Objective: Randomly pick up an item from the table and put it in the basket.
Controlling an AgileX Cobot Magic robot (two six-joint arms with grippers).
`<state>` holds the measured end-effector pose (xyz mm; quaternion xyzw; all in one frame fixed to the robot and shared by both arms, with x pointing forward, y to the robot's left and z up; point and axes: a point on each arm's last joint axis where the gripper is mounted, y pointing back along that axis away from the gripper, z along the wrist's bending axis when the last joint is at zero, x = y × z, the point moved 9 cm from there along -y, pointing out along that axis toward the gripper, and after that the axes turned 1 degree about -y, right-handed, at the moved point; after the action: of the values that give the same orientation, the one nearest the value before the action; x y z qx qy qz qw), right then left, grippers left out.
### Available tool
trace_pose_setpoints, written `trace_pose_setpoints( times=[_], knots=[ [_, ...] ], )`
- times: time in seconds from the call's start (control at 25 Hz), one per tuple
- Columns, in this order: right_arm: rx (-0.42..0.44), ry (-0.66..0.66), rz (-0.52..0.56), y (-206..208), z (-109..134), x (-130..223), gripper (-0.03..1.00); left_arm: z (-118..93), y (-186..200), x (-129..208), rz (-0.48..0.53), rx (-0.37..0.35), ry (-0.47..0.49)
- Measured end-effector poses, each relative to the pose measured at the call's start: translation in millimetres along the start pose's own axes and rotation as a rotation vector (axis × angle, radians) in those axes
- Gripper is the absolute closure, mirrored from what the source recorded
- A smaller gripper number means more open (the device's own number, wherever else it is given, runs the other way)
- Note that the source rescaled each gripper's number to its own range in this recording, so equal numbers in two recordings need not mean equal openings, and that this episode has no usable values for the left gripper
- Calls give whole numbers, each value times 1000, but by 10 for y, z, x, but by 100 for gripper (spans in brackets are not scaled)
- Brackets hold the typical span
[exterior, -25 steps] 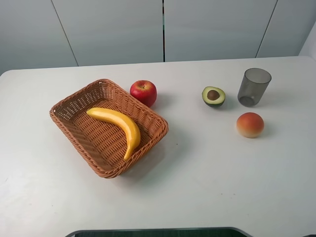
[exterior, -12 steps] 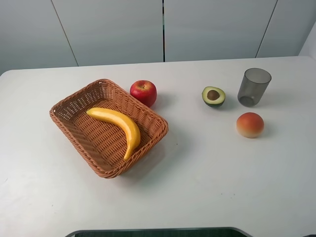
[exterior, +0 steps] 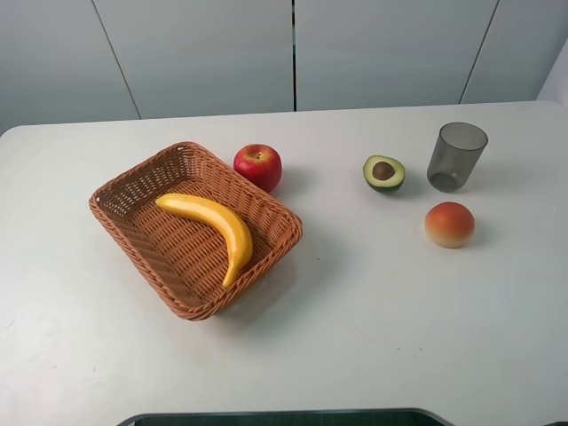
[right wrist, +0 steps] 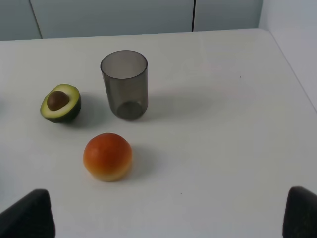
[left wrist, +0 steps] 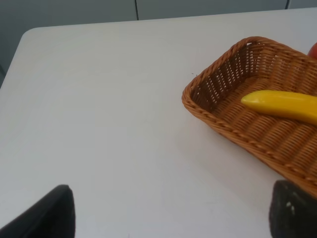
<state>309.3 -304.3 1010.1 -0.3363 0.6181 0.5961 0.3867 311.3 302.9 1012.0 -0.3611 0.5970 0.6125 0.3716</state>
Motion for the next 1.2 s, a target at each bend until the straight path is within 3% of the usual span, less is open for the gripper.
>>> trace_pose_setpoints(
  times=[1.2],
  knots=[
    [3,-10,0,0,-6,0,-3,0,0,0,0,0,6]
  ],
)
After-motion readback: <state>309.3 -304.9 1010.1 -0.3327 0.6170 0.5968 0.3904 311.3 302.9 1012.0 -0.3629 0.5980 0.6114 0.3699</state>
